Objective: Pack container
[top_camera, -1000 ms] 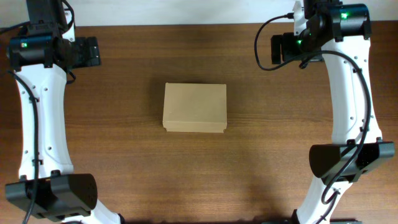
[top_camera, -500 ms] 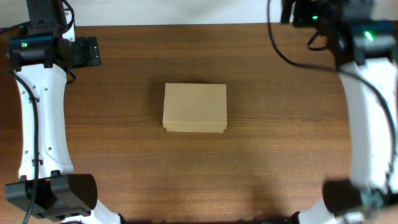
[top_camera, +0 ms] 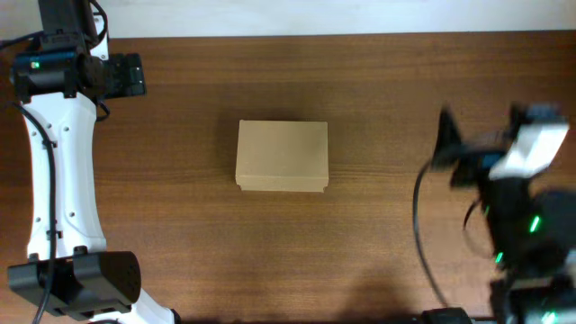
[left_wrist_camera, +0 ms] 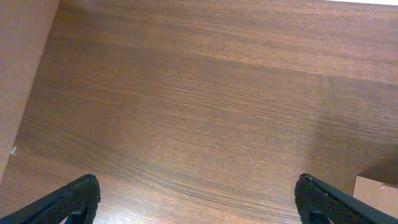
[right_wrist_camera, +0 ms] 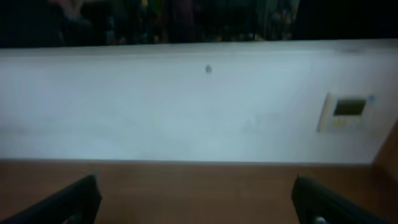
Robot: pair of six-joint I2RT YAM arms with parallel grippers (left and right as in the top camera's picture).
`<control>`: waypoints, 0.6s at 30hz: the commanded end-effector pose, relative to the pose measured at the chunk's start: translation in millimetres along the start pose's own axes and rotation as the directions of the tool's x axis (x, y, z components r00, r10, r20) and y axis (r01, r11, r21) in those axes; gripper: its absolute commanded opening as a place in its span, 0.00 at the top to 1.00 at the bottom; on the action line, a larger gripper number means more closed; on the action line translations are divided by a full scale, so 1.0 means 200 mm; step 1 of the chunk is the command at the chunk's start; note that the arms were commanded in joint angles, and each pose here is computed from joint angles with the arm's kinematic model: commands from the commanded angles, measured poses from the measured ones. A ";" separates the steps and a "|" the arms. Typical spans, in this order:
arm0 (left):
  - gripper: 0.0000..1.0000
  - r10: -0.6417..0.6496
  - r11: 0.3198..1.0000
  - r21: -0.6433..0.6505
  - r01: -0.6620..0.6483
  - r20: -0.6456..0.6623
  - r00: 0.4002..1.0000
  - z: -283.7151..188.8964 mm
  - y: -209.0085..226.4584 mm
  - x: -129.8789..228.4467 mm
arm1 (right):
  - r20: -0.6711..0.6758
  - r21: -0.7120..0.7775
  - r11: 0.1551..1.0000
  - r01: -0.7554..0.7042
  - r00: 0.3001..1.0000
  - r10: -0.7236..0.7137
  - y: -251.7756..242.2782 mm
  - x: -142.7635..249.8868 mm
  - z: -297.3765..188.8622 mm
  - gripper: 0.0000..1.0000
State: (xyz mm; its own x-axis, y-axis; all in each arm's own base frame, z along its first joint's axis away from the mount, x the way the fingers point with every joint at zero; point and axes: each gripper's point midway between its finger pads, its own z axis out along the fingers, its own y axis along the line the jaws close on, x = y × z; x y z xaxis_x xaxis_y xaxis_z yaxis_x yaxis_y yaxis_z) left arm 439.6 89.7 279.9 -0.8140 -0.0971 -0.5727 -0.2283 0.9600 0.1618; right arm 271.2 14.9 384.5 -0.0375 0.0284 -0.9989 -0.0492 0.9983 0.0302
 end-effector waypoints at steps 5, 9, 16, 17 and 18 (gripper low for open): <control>0.00 0.000 1.000 -0.014 0.001 0.013 1.000 -0.01 0.03 -0.02 | 0.109 0.009 1.000 -0.013 0.994 0.012 -0.03 0.37 -0.23 0.01; 0.00 0.000 1.000 -0.013 0.001 0.013 1.000 -0.01 0.03 -0.02 | 0.162 0.013 1.000 -0.011 0.987 0.008 -0.05 0.50 -0.29 0.01; 0.00 0.000 1.000 -0.014 0.001 0.013 1.000 -0.01 0.03 -0.02 | 0.119 0.061 0.998 -0.014 0.993 0.007 -0.10 0.63 -0.24 0.01; 0.00 0.000 1.000 -0.013 0.000 0.013 1.000 -0.01 0.03 -0.02 | 0.110 0.075 0.997 -0.016 0.994 0.007 -0.11 0.66 -0.23 0.01; 0.01 0.000 1.000 -0.014 0.001 0.013 1.000 -0.01 0.03 -0.02 | 0.102 0.091 0.996 -0.017 0.995 0.008 -0.12 0.68 -0.22 0.01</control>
State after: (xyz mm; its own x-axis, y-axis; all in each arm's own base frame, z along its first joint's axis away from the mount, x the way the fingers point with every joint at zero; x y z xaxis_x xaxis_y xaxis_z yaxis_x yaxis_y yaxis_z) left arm 439.8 89.6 280.0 -0.8136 -0.0970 -0.5733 -0.2278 0.9603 0.1608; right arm 220.8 -0.4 259.8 0.0738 0.0307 -0.9968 0.0000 0.9995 0.0308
